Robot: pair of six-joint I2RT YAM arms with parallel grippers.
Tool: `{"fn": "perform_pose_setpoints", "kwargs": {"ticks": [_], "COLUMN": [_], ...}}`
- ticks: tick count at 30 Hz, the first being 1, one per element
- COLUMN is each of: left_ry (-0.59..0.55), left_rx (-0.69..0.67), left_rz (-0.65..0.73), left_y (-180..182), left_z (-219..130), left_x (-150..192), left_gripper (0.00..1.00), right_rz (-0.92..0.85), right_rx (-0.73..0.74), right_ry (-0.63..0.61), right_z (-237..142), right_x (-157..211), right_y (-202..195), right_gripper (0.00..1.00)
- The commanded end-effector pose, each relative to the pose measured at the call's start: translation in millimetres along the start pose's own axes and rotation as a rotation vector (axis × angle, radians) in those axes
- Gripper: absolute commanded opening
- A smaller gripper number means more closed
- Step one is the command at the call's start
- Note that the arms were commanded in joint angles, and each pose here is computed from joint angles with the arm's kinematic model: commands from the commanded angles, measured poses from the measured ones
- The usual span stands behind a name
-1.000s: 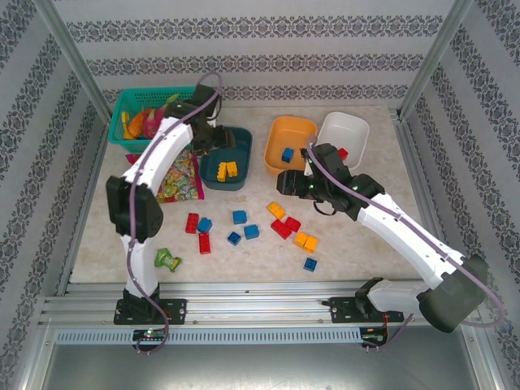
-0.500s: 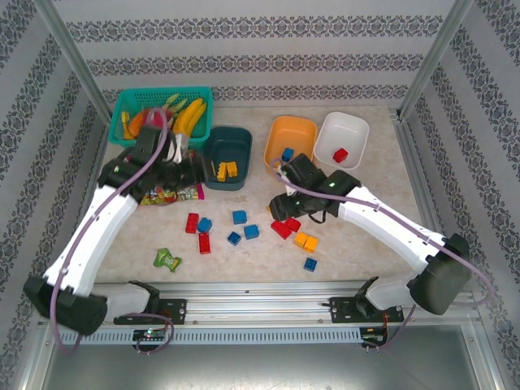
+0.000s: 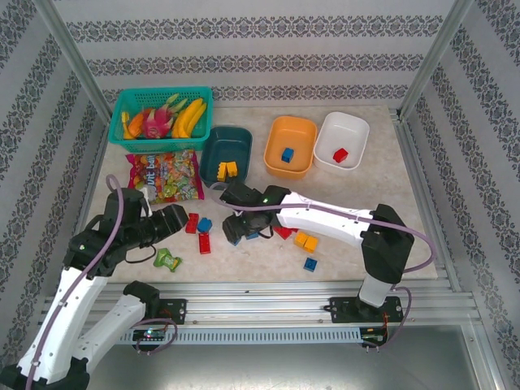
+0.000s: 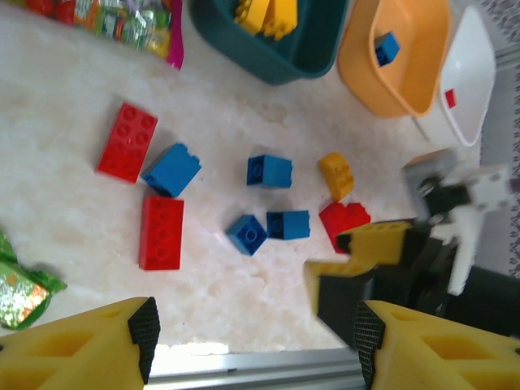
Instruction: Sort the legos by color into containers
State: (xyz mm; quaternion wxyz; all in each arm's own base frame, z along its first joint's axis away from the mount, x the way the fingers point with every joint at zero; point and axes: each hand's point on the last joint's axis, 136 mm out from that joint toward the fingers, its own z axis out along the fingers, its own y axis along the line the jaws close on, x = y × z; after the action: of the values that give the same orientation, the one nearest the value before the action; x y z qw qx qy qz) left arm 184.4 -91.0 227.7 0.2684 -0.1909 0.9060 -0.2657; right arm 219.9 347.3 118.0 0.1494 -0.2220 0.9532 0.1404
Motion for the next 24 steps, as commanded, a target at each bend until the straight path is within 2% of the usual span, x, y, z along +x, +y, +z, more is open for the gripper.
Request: {"fn": "perform_pose_setpoints", "kwargs": {"ticks": [1, 5, 8, 11, 18, 24], "left_ry": [0.061, 0.09, 0.099, 0.107, 0.11, 0.109], "left_rx": [0.034, 0.067, 0.075, 0.076, 0.089, 0.096], "left_rz": [-0.014, -0.002, 0.011, 0.018, 0.017, 0.019], "left_y": [-3, -10, -13, -15, -21, -24], "left_z": [3, 10, 13, 16, 19, 23], "left_x": [12, 14, 14, 13, 11, 10], "left_gripper": [0.67, 0.67, 0.67, 0.67, 0.67, 0.67], "right_rz": [0.141, 0.21, 0.223, 0.226, 0.338, 0.532], "right_rx": [0.174, 0.251, 0.235, 0.203, 0.131, 0.141], "right_ry": [-0.048, 0.035, 0.114, 0.162, 0.177, 0.155], "right_z": [-14, -18, -15, -11, 8, 23], "right_x": [0, 30, 48, 52, 37, 30], "right_y": [-65, -132, -160, -172, -177, -183], "right_gripper": [0.63, 0.64, 0.68, 0.73, 0.73, 0.74]}}
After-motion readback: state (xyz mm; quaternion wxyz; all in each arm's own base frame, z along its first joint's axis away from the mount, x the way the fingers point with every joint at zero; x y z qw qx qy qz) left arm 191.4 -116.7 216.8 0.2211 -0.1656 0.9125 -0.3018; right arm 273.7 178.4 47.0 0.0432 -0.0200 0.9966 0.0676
